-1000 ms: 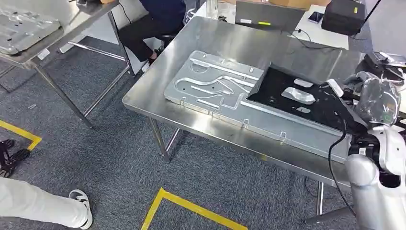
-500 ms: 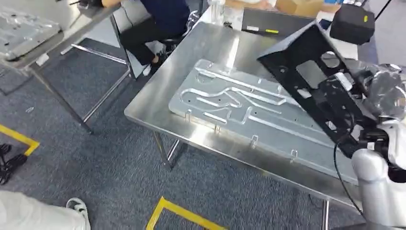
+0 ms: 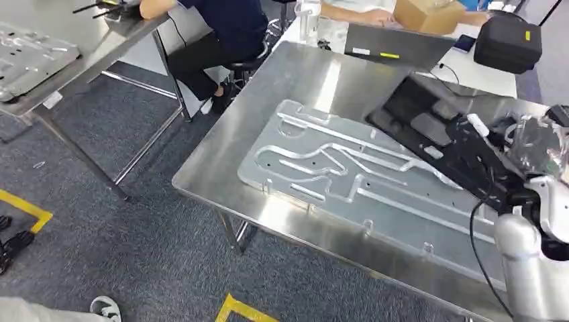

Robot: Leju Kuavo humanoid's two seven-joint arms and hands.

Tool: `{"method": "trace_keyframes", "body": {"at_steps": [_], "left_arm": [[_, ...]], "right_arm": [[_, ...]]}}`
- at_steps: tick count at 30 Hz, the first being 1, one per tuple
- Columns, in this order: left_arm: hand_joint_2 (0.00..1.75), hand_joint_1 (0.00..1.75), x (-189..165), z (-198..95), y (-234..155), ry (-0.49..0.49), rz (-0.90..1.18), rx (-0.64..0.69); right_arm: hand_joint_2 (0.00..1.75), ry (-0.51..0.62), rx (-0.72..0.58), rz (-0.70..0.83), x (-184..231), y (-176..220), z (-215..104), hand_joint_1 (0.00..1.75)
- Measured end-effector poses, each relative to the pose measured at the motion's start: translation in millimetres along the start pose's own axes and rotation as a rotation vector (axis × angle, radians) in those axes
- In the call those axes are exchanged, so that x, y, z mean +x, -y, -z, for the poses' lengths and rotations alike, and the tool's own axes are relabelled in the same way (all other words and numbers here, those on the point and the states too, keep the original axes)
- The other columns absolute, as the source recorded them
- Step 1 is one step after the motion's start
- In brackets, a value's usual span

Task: Take the parts from the cabinet and place them on the table.

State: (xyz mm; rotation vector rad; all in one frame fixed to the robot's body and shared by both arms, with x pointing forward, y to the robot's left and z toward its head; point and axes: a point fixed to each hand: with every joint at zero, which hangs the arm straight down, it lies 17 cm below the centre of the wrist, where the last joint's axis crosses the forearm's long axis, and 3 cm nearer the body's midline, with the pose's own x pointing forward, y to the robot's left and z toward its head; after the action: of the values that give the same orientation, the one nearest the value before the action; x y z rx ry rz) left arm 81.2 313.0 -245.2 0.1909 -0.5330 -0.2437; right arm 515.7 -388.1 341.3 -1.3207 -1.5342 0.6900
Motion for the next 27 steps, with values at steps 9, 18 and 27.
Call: {"method": "trace_keyframes", "body": {"at_steps": [9, 18, 27], "left_arm": [[0.0, 0.0, 3.7, 2.0, -3.8, 0.008, -0.006, 0.009], [1.75, 0.0, 14.6, 6.1, -8.6, 0.038, -0.011, 0.015], [0.0, 0.0, 13.7, 7.9, -14.3, 0.041, -0.016, 0.015]], "right_arm": [[1.75, -0.055, 0.029, -0.013, -27.2, -8.2, -2.3, 1.75], [0.0, -0.079, 0.052, -0.015, -40.5, -13.4, -3.8, 0.0], [0.0, -0.088, 0.081, -0.008, -45.7, -24.0, -7.4, 0.0]]}}
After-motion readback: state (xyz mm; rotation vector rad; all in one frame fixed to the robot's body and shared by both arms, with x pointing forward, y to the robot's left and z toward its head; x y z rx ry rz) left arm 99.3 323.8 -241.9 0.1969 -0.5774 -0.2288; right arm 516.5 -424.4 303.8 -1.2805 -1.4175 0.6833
